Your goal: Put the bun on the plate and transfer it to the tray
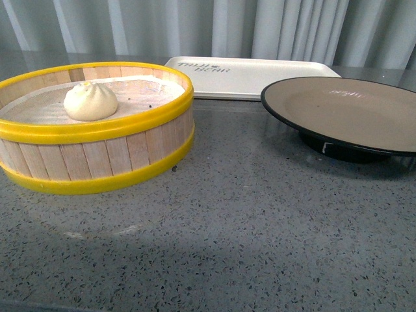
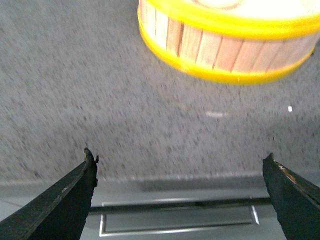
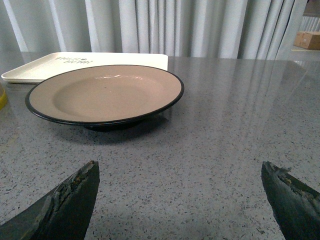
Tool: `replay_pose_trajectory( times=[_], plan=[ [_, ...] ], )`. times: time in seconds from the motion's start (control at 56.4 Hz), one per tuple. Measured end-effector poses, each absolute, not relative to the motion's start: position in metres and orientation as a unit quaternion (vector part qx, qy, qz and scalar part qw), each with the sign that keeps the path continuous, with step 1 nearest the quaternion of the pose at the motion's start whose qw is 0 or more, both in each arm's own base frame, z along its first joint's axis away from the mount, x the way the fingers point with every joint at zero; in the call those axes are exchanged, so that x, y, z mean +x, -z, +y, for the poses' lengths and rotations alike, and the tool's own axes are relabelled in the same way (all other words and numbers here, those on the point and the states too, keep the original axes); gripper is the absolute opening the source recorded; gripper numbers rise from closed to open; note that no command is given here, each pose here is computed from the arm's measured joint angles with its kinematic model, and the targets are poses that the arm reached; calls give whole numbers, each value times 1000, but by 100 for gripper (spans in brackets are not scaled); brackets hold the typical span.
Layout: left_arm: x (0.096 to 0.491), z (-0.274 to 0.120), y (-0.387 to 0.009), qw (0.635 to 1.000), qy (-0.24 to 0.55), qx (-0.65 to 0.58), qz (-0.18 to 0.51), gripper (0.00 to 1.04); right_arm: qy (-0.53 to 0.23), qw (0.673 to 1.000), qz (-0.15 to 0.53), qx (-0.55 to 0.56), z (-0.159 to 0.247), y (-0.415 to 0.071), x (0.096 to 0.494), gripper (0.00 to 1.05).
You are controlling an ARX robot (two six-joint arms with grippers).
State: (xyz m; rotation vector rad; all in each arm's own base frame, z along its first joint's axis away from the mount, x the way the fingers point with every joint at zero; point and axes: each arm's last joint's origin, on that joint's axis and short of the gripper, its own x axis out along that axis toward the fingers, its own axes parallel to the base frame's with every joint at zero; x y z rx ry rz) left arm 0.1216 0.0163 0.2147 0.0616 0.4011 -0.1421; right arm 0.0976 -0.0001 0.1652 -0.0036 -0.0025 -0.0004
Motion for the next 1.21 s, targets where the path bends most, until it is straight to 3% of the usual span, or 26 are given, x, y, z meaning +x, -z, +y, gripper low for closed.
replay_pose_trajectory(
  times=[0.319,0.461,0.603,0.799,1.207],
  plan=[
    [192,-9,-274,984,103,43,140,98,0,1000,-1,-2,0,-165,98,96],
    [255,-44,-316,981,142,54,124,98,0,1000,-1,-2,0,-165,98,96],
    [296,-60,-332,980,133,62,132,98,0,1000,-1,-2,0,-165,98,96],
    [338,-71,-314,972,114,96,180,98,0,1000,-1,-2,0,-165,98,96],
    [346,-71,-279,959,107,117,234,98,0,1000,-1,-2,0,-165,98,96]
  ],
)
